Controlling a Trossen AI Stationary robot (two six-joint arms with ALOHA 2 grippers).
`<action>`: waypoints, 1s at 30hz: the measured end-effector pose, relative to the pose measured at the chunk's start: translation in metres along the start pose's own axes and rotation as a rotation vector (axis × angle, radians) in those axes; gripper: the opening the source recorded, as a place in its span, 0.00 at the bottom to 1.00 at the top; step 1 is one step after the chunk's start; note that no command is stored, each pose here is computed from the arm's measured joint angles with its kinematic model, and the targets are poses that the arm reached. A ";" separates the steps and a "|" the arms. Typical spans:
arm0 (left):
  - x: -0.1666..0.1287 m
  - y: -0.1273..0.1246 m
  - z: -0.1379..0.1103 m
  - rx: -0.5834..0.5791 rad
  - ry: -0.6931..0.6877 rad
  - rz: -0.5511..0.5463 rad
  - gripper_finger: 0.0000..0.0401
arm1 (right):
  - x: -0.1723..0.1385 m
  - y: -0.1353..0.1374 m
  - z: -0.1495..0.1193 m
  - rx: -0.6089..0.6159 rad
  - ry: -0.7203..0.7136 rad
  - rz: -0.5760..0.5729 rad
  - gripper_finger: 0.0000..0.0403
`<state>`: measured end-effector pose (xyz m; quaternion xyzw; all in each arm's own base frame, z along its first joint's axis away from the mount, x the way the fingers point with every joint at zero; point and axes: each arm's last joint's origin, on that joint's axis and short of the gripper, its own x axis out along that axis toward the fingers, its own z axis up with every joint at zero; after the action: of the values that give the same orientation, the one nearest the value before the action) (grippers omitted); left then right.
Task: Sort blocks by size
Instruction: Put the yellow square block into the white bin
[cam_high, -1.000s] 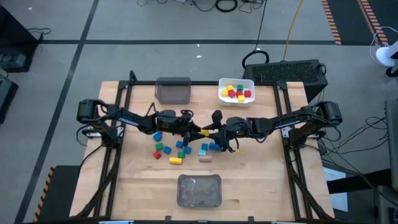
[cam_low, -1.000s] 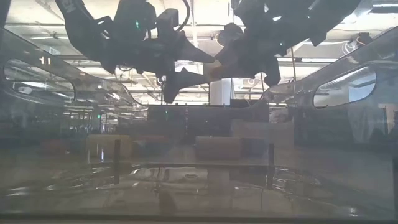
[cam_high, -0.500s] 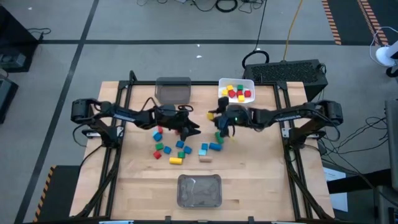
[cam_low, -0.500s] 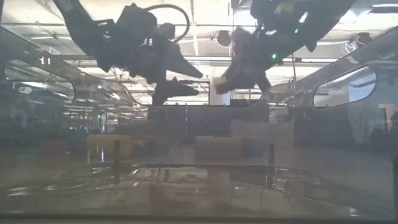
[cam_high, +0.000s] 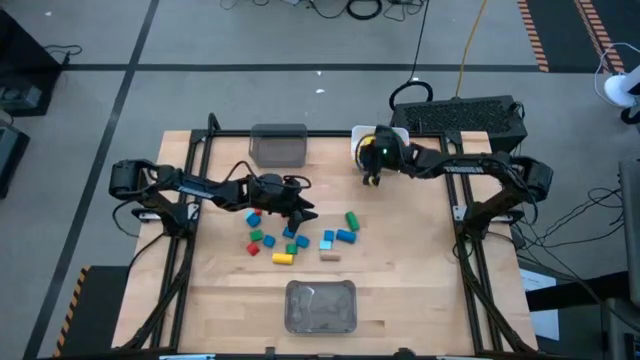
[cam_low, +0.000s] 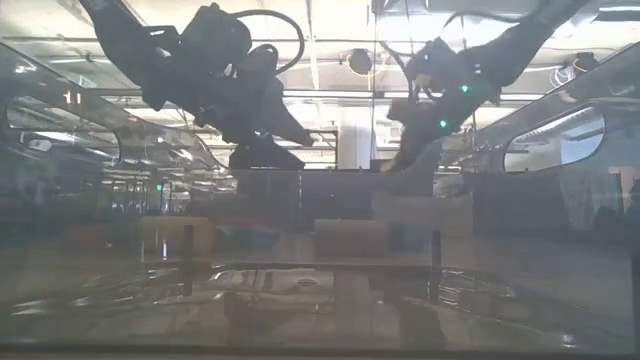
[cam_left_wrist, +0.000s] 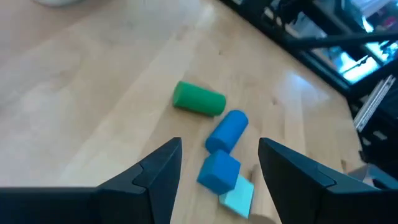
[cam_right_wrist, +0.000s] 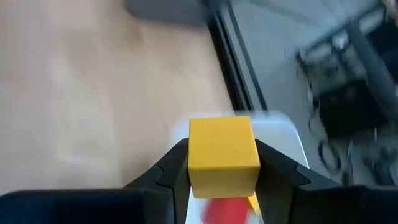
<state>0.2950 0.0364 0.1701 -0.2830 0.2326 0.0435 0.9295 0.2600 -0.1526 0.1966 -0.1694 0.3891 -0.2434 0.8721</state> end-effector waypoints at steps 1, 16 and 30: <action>0.000 0.000 -0.001 -0.001 0.007 0.006 0.53 | 0.001 -0.005 -0.004 0.021 0.024 -0.006 0.31; 0.000 0.004 -0.004 0.024 -0.005 0.116 0.54 | 0.013 -0.047 -0.039 0.193 0.085 -0.002 0.31; 0.000 0.002 -0.015 0.207 0.057 0.220 0.54 | 0.042 -0.058 -0.065 0.289 0.141 -0.045 0.41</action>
<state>0.2889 0.0299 0.1584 -0.1597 0.2919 0.1126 0.9363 0.2177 -0.2303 0.1578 -0.0332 0.4063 -0.3277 0.8523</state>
